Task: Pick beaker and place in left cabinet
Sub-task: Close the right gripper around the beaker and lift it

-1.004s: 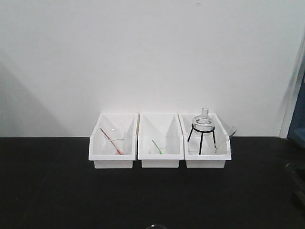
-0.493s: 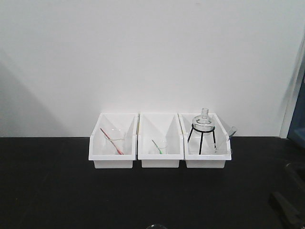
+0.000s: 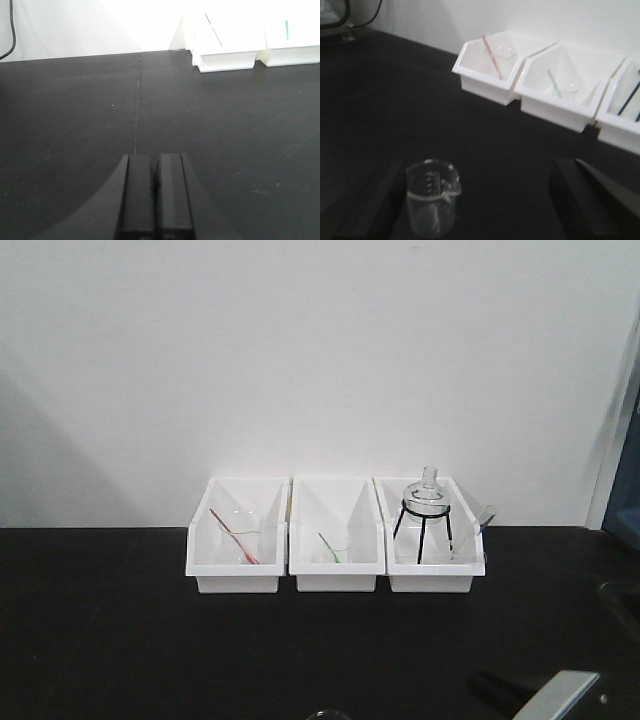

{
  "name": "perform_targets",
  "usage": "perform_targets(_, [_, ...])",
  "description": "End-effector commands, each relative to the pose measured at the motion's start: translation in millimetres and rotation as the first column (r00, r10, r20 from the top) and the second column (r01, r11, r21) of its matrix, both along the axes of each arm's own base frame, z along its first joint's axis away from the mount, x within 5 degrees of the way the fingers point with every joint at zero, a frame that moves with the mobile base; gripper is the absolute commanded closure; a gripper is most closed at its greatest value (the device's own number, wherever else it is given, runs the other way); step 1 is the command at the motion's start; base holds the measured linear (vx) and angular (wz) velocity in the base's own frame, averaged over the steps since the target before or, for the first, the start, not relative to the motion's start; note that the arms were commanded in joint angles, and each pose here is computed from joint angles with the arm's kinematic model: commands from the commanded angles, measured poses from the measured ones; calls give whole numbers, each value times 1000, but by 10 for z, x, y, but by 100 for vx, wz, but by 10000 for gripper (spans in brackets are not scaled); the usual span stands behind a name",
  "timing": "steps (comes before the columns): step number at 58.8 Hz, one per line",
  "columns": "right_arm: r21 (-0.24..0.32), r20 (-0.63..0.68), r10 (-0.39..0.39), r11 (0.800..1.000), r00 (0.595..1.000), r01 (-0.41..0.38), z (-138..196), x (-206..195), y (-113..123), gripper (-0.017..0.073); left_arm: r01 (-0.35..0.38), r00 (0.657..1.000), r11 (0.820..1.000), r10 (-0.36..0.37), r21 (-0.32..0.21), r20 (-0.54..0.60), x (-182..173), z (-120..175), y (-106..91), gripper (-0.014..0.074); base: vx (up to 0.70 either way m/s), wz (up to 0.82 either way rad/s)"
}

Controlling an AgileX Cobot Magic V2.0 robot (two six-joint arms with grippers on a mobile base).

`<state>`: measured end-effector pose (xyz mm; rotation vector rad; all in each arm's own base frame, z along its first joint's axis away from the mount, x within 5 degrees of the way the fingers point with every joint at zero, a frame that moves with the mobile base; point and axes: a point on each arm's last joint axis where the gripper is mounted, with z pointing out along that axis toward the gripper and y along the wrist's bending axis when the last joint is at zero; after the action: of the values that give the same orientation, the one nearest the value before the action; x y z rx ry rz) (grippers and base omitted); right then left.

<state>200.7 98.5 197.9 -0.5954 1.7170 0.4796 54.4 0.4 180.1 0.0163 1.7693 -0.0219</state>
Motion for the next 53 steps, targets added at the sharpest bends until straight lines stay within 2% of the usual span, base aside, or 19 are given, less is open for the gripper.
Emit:
perform_targets(1, [95,68,68,993,995,-74,-41,-39,66,-36,14,995,1000,-13,-10,102,1,117,-13,590,0,0])
perform_targets(9, [106,64,124,986,990,-130,-373,-140,82,-31,14,995,1000,-13,-10,102,1,117,-13,590,0,0])
perform_targets(13, [152,88,131,978,987,-144,-443,-122,101,-31,14,995,1000,-13,-10,102,1,117,-13,590,0,0])
perform_targets(24, [142,3,156,978,988,-155,-701,99,196,-31,14,995,1000,-13,-10,102,1,117,-13,590,0,0])
perform_targets(30, [144,21,191,971,981,-192,-728,230,278,-31,14,995,1000,-13,-10,102,1,117,-13,590,0,0])
perform_targets(39, [176,32,189,965,981,-192,-740,424,346,-31,14,995,1000,-13,-10,102,1,117,-13,590,0,0])
perform_targets(42, [198,32,202,959,979,-204,-733,489,381,-31,14,995,1000,-13,-10,102,1,117,-13,590,0,0])
perform_targets(49, [205,58,264,941,963,-270,-731,618,476,-31,14,995,1000,-13,-10,102,1,117,-13,590,0,0])
perform_targets(53, [226,52,267,935,962,-271,-737,680,501,-31,14,995,1000,-13,-10,102,1,117,-13,590,0,0])
